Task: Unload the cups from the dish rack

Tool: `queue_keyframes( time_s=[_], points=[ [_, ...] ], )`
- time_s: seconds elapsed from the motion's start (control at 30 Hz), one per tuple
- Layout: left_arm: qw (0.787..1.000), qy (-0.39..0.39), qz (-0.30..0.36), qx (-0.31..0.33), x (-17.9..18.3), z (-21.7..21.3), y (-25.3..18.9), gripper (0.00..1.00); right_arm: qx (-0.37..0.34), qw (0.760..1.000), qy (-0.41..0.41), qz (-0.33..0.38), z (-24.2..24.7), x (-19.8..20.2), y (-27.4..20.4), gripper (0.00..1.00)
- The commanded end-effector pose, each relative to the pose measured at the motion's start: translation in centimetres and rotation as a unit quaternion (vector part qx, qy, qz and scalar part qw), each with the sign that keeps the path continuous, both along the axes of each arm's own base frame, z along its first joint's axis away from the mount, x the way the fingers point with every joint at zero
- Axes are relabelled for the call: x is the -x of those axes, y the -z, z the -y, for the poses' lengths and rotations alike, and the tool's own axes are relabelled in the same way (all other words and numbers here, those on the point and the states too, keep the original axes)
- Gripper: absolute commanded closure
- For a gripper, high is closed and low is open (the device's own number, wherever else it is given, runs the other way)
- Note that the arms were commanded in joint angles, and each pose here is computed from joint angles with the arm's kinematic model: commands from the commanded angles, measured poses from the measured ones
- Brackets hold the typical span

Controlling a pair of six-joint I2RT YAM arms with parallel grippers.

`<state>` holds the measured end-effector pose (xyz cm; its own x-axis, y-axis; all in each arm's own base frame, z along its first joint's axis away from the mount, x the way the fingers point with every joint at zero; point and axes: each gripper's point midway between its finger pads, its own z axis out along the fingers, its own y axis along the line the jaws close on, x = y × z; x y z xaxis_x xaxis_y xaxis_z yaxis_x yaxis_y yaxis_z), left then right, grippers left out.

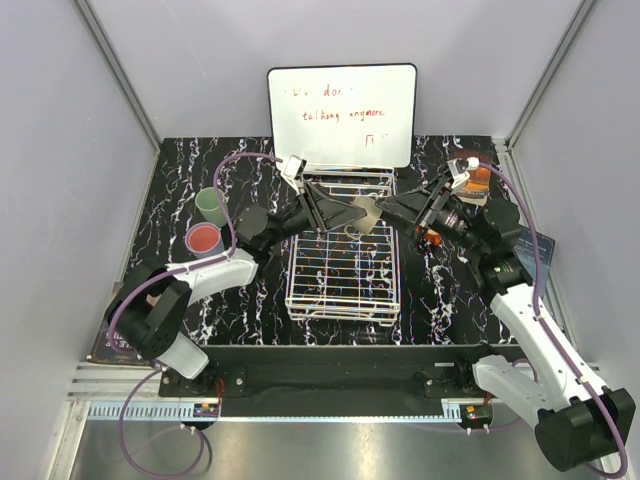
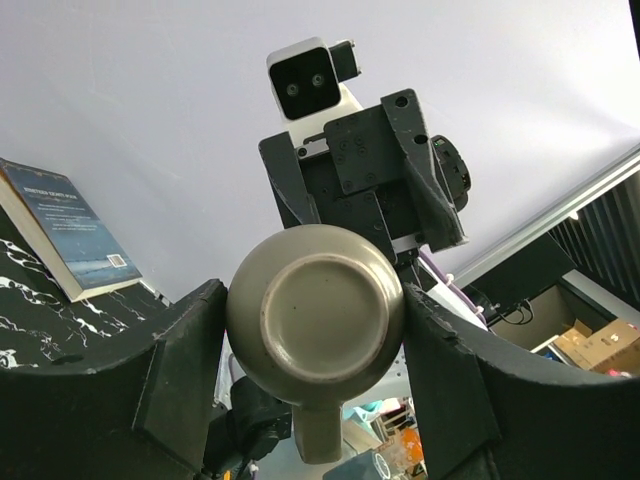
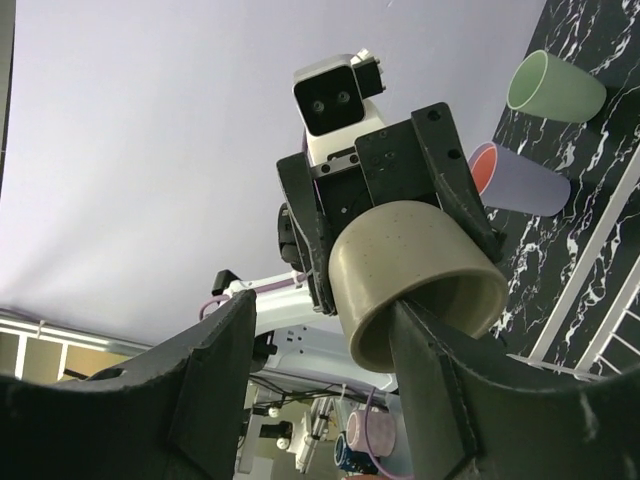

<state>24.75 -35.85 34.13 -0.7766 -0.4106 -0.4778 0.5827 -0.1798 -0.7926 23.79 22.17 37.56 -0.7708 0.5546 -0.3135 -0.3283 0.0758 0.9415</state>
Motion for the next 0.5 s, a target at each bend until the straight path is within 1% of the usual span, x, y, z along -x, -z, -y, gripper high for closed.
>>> queue_keyframes(
  time_s=[0.0,0.17,0.27,0.37,0.4,0.47],
  points=[
    [0.998,-0.015,0.053,0.028,0.2,0.4,-2.7,1.0,-0.022,0.998,-0.033,0.048,-0.6,1.5,-3.3,0.38],
    [0.998,0.003,0.062,0.009,1.0,2.0,-2.3,1.0,-0.024,0.998,-0.048,0.034,-1.2,1.2,-2.6,0.43],
    [0.998,0.017,0.055,0.003,1.5,2.6,-1.6,1.0,-0.03,0.998,-0.057,0.022,-1.6,1.0,-2.0,0.49],
    [0.999,0.022,0.048,0.003,1.6,2.7,-1.2,1.0,-0.031,0.998,-0.054,0.02,-1.7,0.9,-1.9,0.6],
    [0.999,0.022,0.05,0.006,1.7,2.6,-1.2,1.0,-0.031,0.998,-0.052,0.022,-1.7,0.9,-1.9,0.66],
    [0.999,0.024,0.049,0.003,1.7,2.6,-1.0,1.0,-0.031,0.998,-0.05,0.024,-1.6,0.9,-2.0,0.68]
  ],
)
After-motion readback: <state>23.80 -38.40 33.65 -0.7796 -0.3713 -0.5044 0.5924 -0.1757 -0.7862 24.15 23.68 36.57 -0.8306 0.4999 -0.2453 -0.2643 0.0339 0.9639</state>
